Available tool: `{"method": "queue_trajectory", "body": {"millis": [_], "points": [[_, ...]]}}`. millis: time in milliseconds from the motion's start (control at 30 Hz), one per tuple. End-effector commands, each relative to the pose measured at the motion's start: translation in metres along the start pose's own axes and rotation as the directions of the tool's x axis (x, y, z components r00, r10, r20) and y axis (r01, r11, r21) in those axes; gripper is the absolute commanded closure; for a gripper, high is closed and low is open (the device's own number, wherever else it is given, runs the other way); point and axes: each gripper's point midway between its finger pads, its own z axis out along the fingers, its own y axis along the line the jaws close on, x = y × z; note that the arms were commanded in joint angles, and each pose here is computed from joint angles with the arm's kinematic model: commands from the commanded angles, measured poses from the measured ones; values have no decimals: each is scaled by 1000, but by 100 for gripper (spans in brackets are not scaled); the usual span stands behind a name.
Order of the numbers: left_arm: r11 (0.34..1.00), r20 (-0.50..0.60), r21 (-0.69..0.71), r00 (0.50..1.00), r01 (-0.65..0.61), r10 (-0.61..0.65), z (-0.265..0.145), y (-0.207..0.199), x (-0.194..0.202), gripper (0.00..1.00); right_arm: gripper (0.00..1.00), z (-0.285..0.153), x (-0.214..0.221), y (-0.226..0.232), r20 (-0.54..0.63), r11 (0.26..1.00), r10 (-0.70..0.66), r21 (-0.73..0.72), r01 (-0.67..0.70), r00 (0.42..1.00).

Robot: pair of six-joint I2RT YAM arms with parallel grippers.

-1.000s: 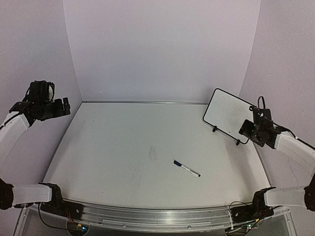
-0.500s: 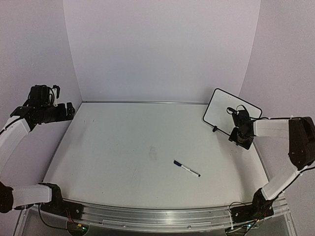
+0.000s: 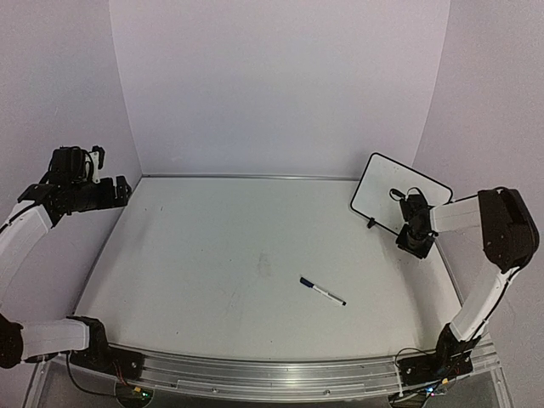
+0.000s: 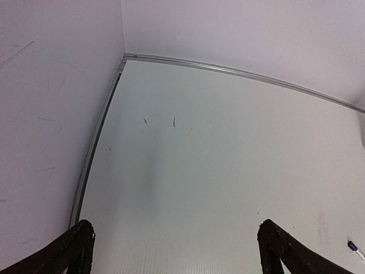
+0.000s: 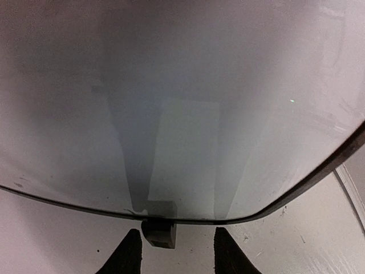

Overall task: Write a sentence on the whiteboard
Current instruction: Pick up the whiteboard stand from the corner of the board, then move the whiteboard stand to the corner of the board.

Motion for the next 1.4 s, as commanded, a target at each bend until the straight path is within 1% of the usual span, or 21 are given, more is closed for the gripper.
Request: {"method": "queue_trajectory", "body": {"millis": [0, 200, 300, 667, 700, 733, 1000, 1167, 1200, 1367], "points": [[1000, 27, 31, 1000, -3, 2, -1, -5, -5, 0, 62, 6, -16, 6, 45, 1000, 26, 9, -26, 999], [999, 18, 47, 1000, -3, 3, 1, -8, -3, 1, 72, 10, -20, 8, 54, 999, 35, 14, -36, 998], [999, 14, 48, 1000, -3, 3, 2, -8, -3, 0, 79, 11, -21, 8, 54, 999, 36, 16, -37, 998], [999, 3, 50, 1000, -3, 3, 4, -8, -1, 0, 94, 11, -21, 8, 55, 999, 38, 17, -39, 998], [999, 2, 49, 1000, -3, 3, 5, -8, -1, 0, 98, 11, -21, 8, 55, 999, 39, 18, -40, 998], [999, 2, 50, 1000, -3, 3, 5, -8, -1, 0, 100, 11, -21, 8, 55, 999, 38, 16, -39, 998], [999, 5, 53, 1000, -4, 4, 4, -9, -1, 0, 100, 10, -18, 12, 42, 1000, 4, -3, -4, 999], [998, 1, 55, 1000, -3, 3, 5, -9, -1, 0, 100, -8, -17, 25, 67, 996, -59, -67, 63, 996], [998, 2, 56, 1000, -2, 2, 5, -9, -1, 0, 100, -13, -15, 32, 71, 992, -77, -100, 84, 995], [998, -3, 59, 1000, -1, 1, 7, -10, 0, 0, 100, -25, -12, 51, 85, 975, -138, -162, 151, 987]]}}
